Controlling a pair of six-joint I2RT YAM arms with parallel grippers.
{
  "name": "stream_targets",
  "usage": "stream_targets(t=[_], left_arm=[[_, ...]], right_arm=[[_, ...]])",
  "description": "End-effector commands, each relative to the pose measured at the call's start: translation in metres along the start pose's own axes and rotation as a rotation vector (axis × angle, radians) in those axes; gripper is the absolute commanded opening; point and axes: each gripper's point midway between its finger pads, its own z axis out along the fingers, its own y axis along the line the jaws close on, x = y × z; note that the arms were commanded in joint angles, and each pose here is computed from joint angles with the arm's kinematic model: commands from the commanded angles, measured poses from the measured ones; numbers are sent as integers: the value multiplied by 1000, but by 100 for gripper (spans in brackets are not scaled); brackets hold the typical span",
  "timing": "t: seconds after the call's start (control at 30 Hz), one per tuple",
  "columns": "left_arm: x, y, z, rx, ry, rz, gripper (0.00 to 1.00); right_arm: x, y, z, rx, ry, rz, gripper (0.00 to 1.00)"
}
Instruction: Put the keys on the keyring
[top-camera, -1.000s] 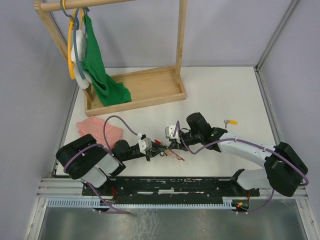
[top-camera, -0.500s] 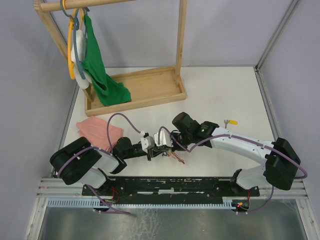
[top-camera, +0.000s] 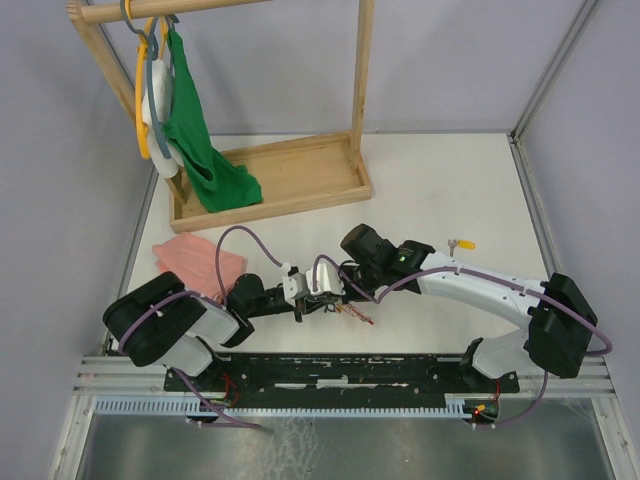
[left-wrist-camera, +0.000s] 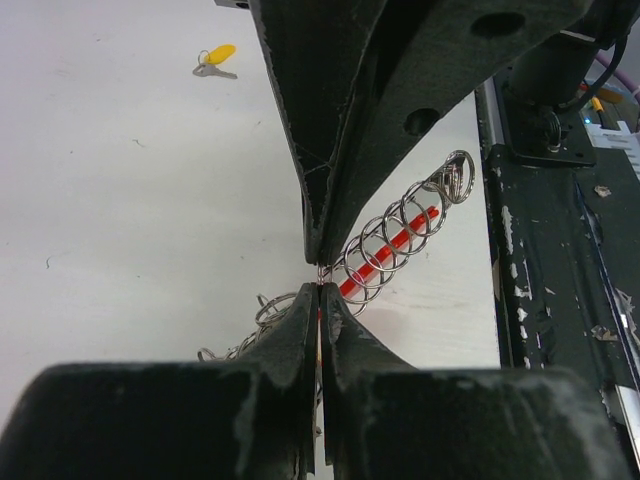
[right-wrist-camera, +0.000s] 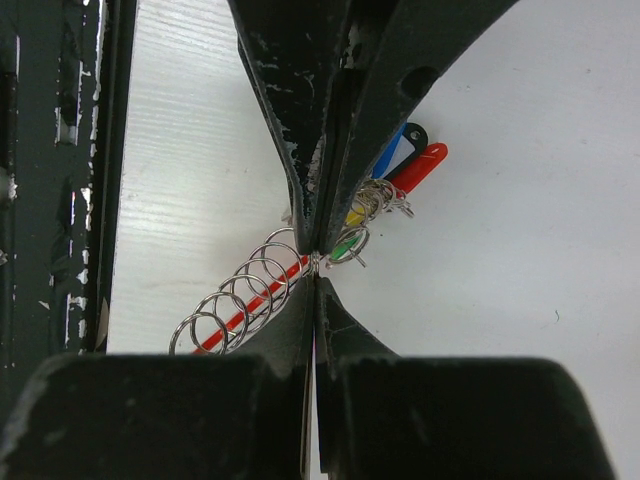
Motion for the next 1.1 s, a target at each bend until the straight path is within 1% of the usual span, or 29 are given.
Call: stream_targets(t=[0.0,0.07,0.27,0.33,0.43,0.7,1.07], left_arm=[[-16,7,5,-25,-64,67,3],[-21,8,3,-42,-92,75,3],[-24,7,-1,-50,-123,83,3],[-25,6,-1,-48,-129,88,3],[-28,5,-3,-48,-144,100,3],[-33,3,-4,-44,-167,112,3],[-39,1,-3,-32,-191,118,3]], right_arm=[[-32,-14,-5,88,-137,-65,3],[-28,-16,-8,114,-163,-52,8],[-16,-20,-29,181,-308,14,24],[-12,-20,-31,205,-342,26,27],[-9,-19,-27,206,-384,47,28],[-6,-15,-14,167,-427,59,30],[-7,-8,-1,106,-456,72,30]])
